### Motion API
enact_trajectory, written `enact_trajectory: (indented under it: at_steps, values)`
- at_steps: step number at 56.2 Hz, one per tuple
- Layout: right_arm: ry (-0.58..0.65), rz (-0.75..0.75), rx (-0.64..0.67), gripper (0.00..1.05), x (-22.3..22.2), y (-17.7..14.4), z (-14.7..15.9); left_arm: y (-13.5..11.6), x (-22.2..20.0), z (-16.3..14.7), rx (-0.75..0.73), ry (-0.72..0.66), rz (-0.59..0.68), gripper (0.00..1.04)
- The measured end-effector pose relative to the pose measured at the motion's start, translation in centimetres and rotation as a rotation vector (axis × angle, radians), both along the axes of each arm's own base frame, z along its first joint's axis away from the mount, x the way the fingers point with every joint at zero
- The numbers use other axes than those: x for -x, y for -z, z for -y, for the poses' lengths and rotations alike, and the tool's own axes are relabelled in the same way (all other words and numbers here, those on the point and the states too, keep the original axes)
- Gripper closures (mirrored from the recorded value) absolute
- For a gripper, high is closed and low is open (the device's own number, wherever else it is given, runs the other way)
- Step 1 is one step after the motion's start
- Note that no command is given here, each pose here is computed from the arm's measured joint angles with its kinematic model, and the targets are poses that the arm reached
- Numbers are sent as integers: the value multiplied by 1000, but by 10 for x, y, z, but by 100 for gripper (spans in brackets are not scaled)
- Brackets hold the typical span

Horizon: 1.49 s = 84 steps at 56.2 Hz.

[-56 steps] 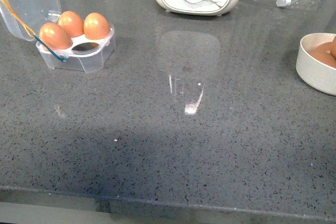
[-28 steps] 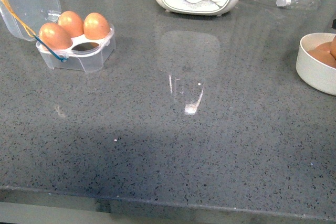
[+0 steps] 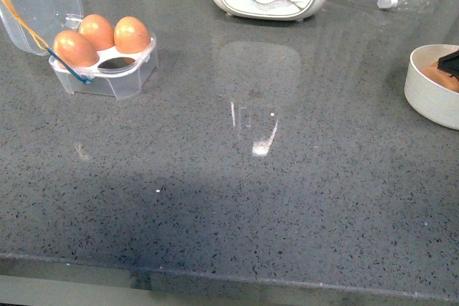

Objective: Put egg into box

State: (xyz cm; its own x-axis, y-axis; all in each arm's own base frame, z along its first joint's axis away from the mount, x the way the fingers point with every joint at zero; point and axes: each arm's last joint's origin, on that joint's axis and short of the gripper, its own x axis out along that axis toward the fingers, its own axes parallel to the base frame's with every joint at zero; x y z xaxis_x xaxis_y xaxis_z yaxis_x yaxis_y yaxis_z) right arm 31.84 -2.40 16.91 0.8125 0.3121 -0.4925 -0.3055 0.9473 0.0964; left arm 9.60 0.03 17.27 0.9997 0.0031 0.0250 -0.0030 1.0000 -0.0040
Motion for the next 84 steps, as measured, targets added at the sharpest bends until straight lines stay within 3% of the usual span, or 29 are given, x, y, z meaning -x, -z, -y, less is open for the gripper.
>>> enact_trajectory:
  at_steps: [3, 13, 20, 23, 38, 58, 67, 84]
  values:
    - [-1, 0, 0, 8, 0, 0, 0, 0, 0, 0, 0, 0, 0, 7]
    - [-1, 1, 1, 42, 1, 1, 0, 0, 0, 0, 0, 0, 0, 7]
    - [-11, 4, -3, 59, 1, 1, -1, 0, 0, 0, 0, 0, 0, 7]
    - [-14, 5, -1, 62, 1, 1, -2, 0, 0, 0, 0, 0, 0, 7]
    - [-16, 18, 9, 63, 3, -3, -4, 0, 0, 0, 0, 0, 0, 7]
    - [-93, 155, 49, 63, 12, -40, -21, 0, 0, 0, 0, 0, 0, 7]
    - [-216, 188, 19, 63, 12, -49, -32, 0, 0, 0, 0, 0, 0, 7]
    - [-585, 312, -127, 63, 28, -69, -41, 0, 0, 0, 0, 0, 0, 7]
